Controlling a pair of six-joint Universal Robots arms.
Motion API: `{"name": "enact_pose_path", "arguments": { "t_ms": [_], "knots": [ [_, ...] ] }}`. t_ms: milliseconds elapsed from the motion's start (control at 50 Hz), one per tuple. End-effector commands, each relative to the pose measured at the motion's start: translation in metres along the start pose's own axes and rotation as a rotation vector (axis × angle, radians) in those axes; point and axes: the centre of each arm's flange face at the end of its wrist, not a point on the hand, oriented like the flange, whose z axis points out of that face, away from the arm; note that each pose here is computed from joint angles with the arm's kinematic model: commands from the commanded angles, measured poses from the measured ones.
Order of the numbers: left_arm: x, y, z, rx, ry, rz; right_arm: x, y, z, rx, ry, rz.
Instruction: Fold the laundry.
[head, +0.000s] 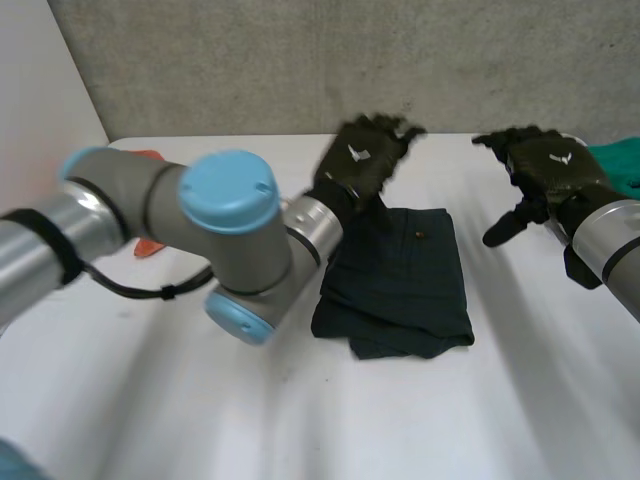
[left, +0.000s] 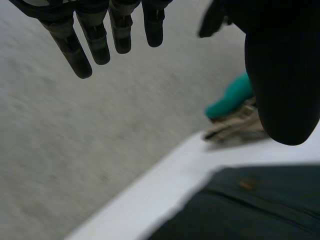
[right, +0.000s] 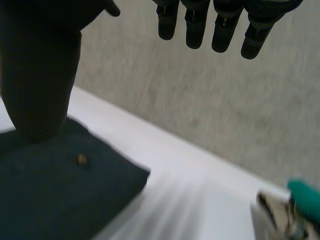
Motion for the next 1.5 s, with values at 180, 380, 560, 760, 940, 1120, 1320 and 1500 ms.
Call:
{"name": "enact_pose_path", "arguments": {
  "t_ms": [180, 380, 560, 760, 940, 1120, 1320, 1500],
  "knots": [
    [-0.003, 0.077, -0.016, -0.436, -0.053, 0.023, -0.023, 0.09, 0.047, -0.393, -0.148, 0.17],
    [0.0, 0.079, -0.036, -0.589, -0.052, 0.109, -0.029, 0.094, 0.054, -0.429, -0.101, -0.015],
    [-0.004, -0.008, -0.04, -0.411, -0.071, 0.108, -0.05, 0.043, 0.029, -0.277, -0.067, -0.264],
    [-0.019, -0.096, -0.048, -0.072, -0.101, 0.097, -0.097, 0.051, -0.03, -0.128, -0.148, -0.392],
    [-0.012, -0.121, -0.077, -0.006, 0.316, -0.068, -0.12, 0.119, -0.047, -0.135, -0.107, -0.449],
    [-0.01, -0.121, -0.096, -0.028, 0.423, -0.126, -0.121, 0.132, -0.022, -0.023, -0.053, -0.44],
    [-0.005, -0.112, -0.108, -0.064, 0.428, -0.14, -0.126, 0.131, 0.016, 0.054, -0.025, -0.432],
    [-0.008, -0.111, -0.109, -0.067, 0.414, -0.142, -0.112, 0.099, 0.044, 0.164, 0.001, -0.404]
  ]
}}
